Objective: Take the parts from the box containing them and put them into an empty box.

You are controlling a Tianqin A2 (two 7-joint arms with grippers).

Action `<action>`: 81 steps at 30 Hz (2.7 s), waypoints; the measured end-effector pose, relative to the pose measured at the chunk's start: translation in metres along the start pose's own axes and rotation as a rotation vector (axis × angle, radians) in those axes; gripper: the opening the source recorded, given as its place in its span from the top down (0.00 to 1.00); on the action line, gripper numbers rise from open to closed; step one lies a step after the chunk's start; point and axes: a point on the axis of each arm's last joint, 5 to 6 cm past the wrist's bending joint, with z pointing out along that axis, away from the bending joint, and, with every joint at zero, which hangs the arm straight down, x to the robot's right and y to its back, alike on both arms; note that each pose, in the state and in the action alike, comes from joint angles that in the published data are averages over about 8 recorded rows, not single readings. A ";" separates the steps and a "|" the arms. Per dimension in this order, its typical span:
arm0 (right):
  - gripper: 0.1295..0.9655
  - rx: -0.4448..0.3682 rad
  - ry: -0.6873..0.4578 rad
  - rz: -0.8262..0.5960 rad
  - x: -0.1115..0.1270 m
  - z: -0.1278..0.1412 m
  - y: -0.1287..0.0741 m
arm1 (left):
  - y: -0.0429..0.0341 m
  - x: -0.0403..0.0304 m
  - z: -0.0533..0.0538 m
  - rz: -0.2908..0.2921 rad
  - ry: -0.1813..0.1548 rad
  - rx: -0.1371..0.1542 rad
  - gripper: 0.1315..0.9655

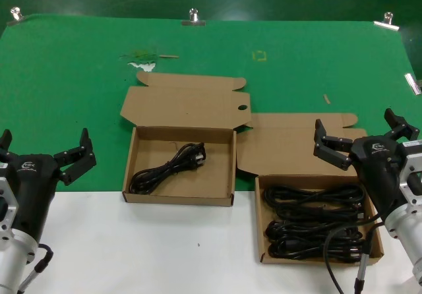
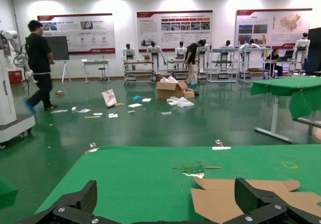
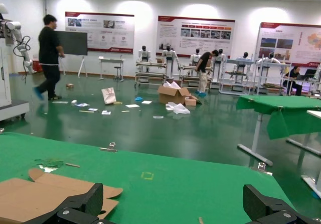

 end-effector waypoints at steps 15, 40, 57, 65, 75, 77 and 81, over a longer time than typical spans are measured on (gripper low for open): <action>0.00 0.000 0.000 0.000 0.000 0.000 0.000 | 0.0000 0.0000 0.000 0.000 0.000 0.000 0.00; 0.00 0.000 0.000 0.000 0.000 0.000 0.000 | 0.0000 0.0000 0.000 0.000 0.000 0.000 0.00; 0.00 0.000 0.000 0.000 0.000 0.000 0.000 | 0.0000 0.0000 0.000 0.000 0.000 0.000 0.00; 0.00 0.000 0.000 0.000 0.000 0.000 0.000 | 0.0000 0.0000 0.000 0.000 0.000 0.000 0.00; 0.00 0.000 0.000 0.000 0.000 0.000 0.000 | 0.0000 0.0000 0.000 0.000 0.000 0.000 0.00; 0.00 0.000 0.000 0.000 0.000 0.000 0.000 | 0.0000 0.0000 0.000 0.000 0.000 0.000 0.00; 0.00 0.000 0.000 0.000 0.000 0.000 0.000 | 0.0000 0.0000 0.000 0.000 0.000 0.000 0.00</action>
